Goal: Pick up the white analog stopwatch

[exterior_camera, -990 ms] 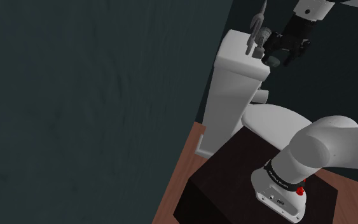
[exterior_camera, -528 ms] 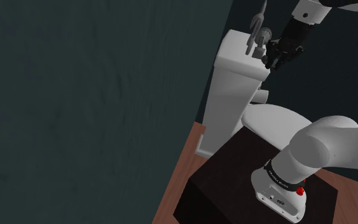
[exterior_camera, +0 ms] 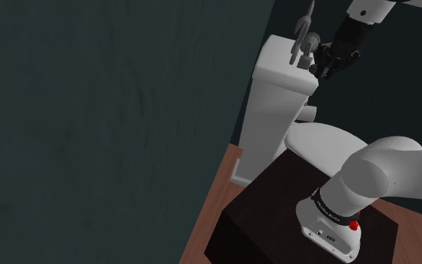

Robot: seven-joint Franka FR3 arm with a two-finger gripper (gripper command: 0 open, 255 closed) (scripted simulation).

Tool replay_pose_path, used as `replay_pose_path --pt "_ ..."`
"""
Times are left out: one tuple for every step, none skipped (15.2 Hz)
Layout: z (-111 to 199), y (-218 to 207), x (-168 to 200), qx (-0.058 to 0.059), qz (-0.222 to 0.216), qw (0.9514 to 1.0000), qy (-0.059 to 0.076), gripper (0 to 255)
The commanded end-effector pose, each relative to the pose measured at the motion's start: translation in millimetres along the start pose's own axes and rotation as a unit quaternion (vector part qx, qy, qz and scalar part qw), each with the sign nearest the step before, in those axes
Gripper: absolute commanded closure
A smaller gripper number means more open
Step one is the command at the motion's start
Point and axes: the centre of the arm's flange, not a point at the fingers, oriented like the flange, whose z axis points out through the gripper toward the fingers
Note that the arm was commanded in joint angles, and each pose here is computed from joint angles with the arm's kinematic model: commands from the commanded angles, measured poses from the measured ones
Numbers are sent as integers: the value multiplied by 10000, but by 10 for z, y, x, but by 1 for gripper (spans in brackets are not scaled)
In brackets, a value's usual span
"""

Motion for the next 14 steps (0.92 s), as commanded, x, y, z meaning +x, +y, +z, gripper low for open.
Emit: replay_pose_path --pt "-99 -5 5 0 -1 10000 0 255" --pt "-152 -7 8 0 -1 10000 0 255" --pt "-204 -10 10 0 -1 10000 0 255" --pt "-257 -12 13 0 -1 10000 0 255" --pt "-310 -15 16 0 -1 10000 0 255" --pt "-362 -17 18 0 -1 10000 0 255" --pt "-415 -19 21 0 -1 10000 0 255" --pt "-468 -22 23 0 -1 10000 0 255" --pt "-520 -24 26 0 -1 10000 0 255" --pt "-573 -27 28 0 -1 10000 0 255" --pt "-626 -29 31 0 -1 10000 0 255" --pt "-679 -31 33 0 -1 10000 0 255" --pt "-686 -32 34 0 -1 10000 0 255" --pt "-687 -32 34 0 -1 10000 0 255"
